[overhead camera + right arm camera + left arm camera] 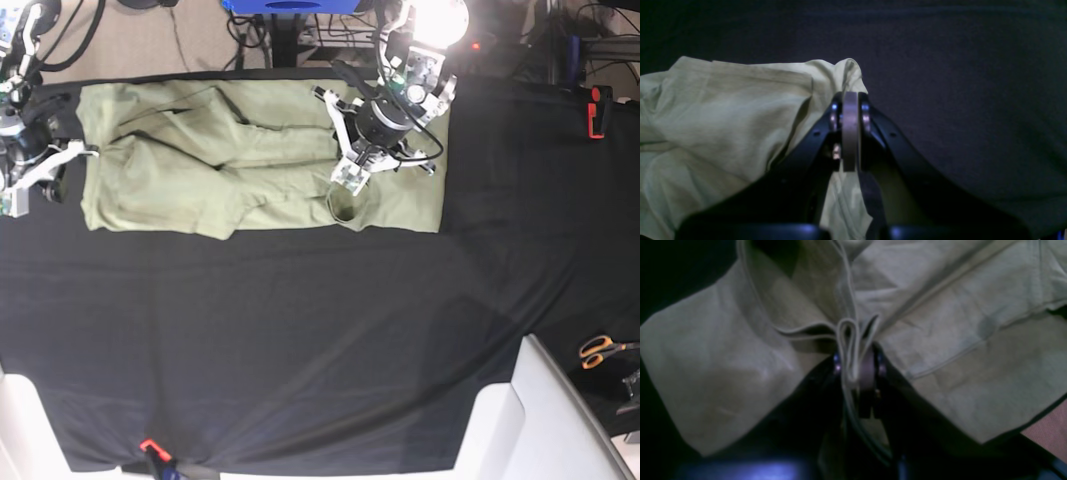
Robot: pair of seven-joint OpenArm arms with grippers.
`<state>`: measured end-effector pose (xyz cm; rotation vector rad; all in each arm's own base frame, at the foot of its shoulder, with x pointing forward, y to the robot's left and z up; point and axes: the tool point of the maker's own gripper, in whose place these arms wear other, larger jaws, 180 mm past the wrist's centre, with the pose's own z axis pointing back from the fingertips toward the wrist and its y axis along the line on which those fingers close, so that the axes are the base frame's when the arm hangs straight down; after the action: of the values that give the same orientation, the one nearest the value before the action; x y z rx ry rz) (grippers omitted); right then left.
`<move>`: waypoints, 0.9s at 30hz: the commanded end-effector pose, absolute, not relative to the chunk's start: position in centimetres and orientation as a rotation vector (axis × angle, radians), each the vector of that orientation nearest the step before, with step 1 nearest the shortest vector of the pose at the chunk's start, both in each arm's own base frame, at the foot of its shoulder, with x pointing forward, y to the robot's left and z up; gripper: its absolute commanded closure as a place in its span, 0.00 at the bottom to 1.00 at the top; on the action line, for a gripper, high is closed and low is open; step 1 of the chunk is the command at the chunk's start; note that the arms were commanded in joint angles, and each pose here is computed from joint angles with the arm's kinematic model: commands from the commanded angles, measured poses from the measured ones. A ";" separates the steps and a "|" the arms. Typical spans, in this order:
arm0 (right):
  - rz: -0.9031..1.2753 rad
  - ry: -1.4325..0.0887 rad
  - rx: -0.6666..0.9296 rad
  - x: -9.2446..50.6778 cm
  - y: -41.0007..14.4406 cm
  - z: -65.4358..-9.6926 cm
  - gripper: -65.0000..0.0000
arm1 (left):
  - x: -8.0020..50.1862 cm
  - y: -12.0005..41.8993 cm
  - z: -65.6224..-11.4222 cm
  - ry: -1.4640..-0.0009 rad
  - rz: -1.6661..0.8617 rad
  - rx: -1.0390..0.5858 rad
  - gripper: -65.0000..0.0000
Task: Fold the T-shirt properly
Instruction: 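Grasp the strip's end with the left gripper and fold it toward the middle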
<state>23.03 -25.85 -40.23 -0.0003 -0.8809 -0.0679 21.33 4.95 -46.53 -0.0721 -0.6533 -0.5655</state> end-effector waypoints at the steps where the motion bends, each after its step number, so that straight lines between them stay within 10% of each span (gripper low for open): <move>1: -0.059 -0.932 -0.008 23.8 -26.2 -38.9 0.99 | 22.0 4.4 -45.7 -0.693 -0.564 -0.086 1.00; 27: -0.060 -0.933 -0.009 23.9 -26.2 -38.8 0.99 | 21.9 2.0 -46.2 -0.676 -0.627 -0.123 1.00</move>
<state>23.12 -25.90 -40.18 -0.0020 -0.8831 -0.0705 21.58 2.34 -46.77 -0.1137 -0.6530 -0.6340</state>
